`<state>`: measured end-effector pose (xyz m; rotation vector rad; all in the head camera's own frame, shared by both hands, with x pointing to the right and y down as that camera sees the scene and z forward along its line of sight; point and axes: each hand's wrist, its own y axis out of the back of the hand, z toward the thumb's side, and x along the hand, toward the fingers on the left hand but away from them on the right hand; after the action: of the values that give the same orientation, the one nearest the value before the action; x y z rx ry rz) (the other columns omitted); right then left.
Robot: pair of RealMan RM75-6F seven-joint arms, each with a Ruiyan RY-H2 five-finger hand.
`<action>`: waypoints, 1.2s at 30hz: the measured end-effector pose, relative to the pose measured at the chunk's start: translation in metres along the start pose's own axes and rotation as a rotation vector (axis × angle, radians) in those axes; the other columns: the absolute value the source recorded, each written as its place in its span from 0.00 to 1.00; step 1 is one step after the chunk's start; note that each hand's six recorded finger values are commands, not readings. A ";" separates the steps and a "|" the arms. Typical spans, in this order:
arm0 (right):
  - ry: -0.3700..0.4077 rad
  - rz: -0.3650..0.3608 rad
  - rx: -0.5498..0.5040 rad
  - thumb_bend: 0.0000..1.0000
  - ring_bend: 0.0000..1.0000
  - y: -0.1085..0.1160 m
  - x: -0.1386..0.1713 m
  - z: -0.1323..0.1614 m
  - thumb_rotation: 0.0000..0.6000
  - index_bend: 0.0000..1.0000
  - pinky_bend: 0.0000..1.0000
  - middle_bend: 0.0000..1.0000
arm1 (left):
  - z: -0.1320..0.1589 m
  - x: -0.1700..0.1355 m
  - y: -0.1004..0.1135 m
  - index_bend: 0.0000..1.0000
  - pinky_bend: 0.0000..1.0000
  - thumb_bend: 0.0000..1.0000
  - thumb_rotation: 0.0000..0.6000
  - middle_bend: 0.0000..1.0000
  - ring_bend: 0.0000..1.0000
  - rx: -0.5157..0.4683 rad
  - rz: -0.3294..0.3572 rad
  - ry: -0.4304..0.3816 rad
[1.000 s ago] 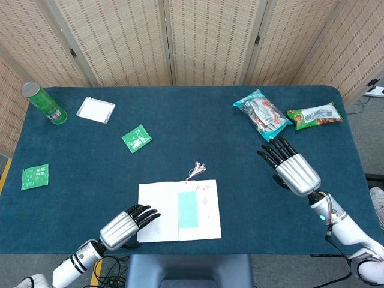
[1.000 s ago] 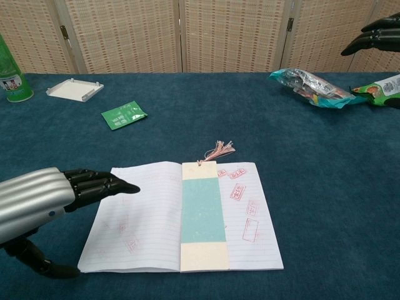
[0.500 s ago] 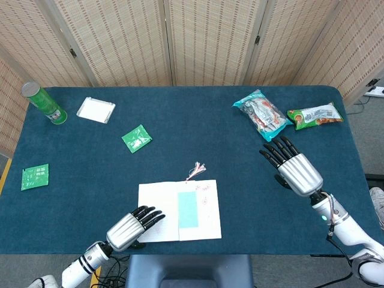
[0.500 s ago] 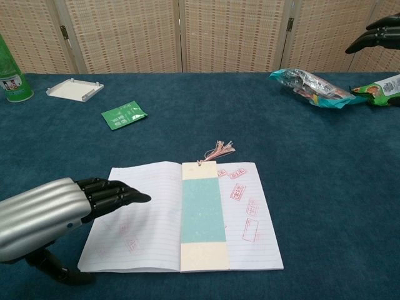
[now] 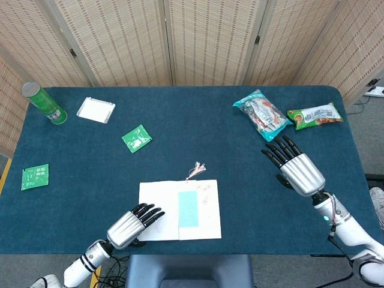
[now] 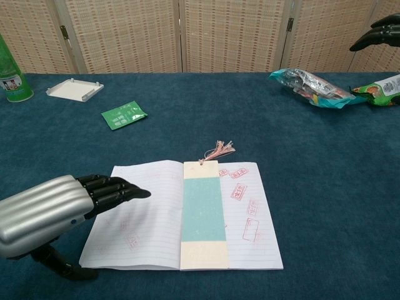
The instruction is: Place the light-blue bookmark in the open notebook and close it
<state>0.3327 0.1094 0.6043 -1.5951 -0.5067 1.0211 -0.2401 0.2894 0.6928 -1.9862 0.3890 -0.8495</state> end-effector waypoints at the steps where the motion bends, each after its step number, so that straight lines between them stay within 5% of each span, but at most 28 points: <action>1: 0.000 -0.001 -0.001 0.24 0.00 0.000 0.000 0.000 1.00 0.16 0.00 0.12 | 0.000 0.000 0.000 0.08 0.22 0.08 1.00 0.15 0.14 0.004 0.002 -0.001; 18: -0.001 -0.014 -0.014 0.24 0.00 -0.001 0.002 -0.002 1.00 0.16 0.00 0.12 | 0.001 -0.002 -0.003 0.08 0.22 0.33 1.00 0.15 0.14 0.012 0.009 -0.008; 36: -0.003 -0.039 -0.029 0.24 0.00 0.003 0.000 -0.004 1.00 0.16 0.00 0.12 | -0.016 0.002 0.008 0.07 0.22 0.37 1.00 0.15 0.14 0.047 0.116 0.018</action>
<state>0.3354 0.1066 0.6017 -1.6036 -0.5544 0.9913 -0.2493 0.2740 0.6928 -1.8948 0.4852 -0.7967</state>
